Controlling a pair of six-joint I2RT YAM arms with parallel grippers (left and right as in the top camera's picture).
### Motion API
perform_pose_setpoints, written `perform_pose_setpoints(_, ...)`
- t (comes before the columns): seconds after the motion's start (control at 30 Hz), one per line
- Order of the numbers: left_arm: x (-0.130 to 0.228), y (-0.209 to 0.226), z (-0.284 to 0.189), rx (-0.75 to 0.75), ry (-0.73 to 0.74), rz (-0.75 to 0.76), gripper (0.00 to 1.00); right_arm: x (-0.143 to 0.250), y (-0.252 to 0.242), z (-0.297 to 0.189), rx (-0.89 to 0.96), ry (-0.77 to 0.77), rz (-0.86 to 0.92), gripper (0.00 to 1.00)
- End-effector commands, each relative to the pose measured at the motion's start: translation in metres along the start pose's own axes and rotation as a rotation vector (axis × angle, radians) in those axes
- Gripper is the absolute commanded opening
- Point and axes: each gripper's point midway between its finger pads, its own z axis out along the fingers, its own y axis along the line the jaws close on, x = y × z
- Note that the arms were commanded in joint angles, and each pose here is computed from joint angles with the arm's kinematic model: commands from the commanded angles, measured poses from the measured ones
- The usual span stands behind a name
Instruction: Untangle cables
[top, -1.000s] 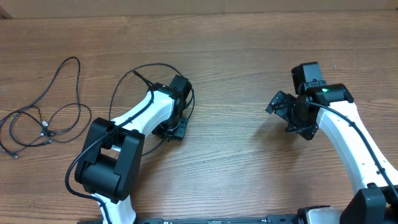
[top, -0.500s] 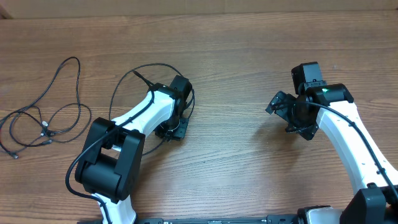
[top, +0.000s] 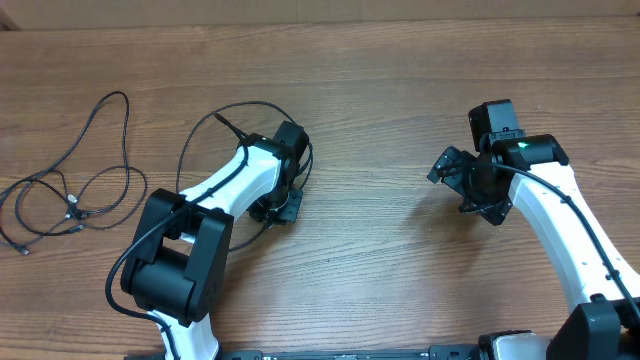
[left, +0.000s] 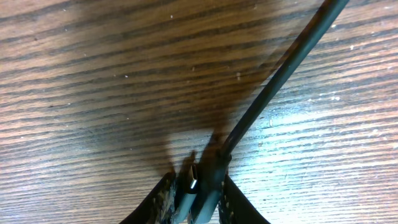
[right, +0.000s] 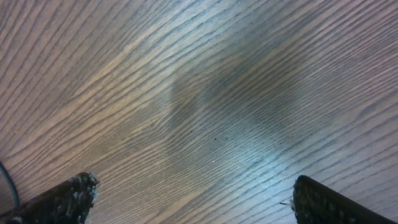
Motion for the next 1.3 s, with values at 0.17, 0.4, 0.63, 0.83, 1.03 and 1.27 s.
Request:
perform_pose_setpoints(0.17,-0.007,0.005,0.004,-0.041,-0.002,-0.020,0.15,-0.006,0.002,-0.010,-0.016,-0.038,0.002,1.00)
perform_pose_setpoints(0.4,-0.018,0.007,-0.005,-0.053,-0.033,-0.052,0.08,-0.005,0.001,-0.010,-0.013,-0.036,0.002,1.00)
perform_pose_setpoints(0.63,-0.033,0.029,-0.034,-0.146,-0.095,-0.106,0.04,-0.005,0.001,-0.010,-0.013,-0.035,0.002,1.00)
perform_pose_setpoints(0.83,-0.052,0.071,-0.084,-0.172,-0.221,-0.230,0.04,-0.004,-0.001,-0.010,-0.005,-0.028,0.002,1.00)
perform_pose_setpoints(1.03,-0.050,0.158,-0.138,-0.237,-0.360,-0.456,0.04,-0.004,-0.001,-0.010,-0.003,-0.030,0.002,1.00)
perform_pose_setpoints(1.27,-0.012,0.281,-0.204,-0.406,-0.500,-0.778,0.05,-0.004,-0.001,-0.010,-0.004,-0.030,0.002,1.00)
